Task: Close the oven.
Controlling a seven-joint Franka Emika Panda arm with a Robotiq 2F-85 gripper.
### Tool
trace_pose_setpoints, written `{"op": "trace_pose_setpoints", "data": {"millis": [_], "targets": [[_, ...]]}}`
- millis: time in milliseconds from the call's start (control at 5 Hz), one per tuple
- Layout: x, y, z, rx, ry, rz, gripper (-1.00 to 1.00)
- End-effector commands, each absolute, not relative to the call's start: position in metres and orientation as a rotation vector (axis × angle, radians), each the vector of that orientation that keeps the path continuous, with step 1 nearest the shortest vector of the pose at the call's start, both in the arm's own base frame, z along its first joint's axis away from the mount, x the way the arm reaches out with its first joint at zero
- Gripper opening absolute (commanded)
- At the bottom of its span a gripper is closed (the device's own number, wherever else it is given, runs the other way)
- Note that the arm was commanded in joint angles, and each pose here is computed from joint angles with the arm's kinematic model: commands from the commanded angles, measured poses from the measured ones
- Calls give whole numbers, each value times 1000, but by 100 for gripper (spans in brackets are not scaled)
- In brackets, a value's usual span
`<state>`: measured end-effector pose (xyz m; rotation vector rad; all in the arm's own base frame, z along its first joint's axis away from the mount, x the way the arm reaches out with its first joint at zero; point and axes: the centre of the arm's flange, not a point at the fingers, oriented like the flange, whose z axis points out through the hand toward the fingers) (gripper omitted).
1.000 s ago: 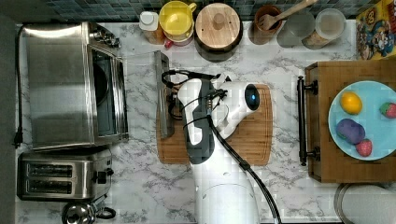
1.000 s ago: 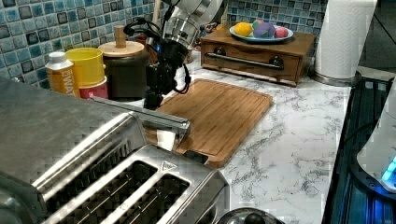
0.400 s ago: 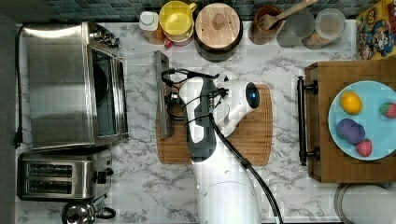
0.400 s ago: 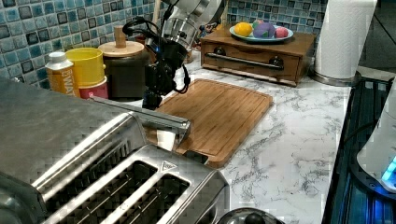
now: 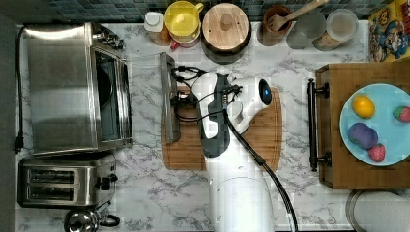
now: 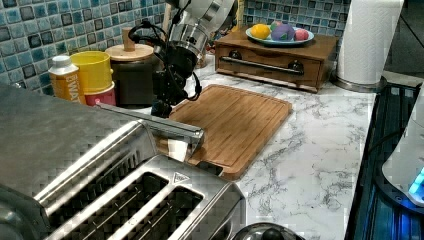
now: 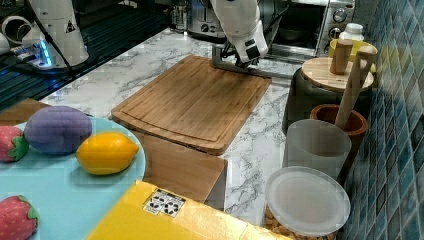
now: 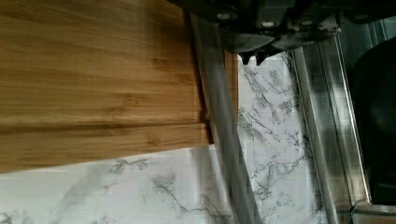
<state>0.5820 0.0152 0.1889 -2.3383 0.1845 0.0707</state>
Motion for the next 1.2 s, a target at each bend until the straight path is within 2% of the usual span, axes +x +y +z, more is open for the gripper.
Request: {"op": "trace_pose_setpoints", "data": {"millis": [200,600,800,1000,1200], "targets": [[584,155,313,-2230,-153,-1,-100],[549,240,367,-2311,-377,-6,-100],[536,272,387,-2389,-437,-28,-100],[534,288,401,-2497,-429,-35,-100],[529,311,414,-2715,-436,-114,-100]]}}
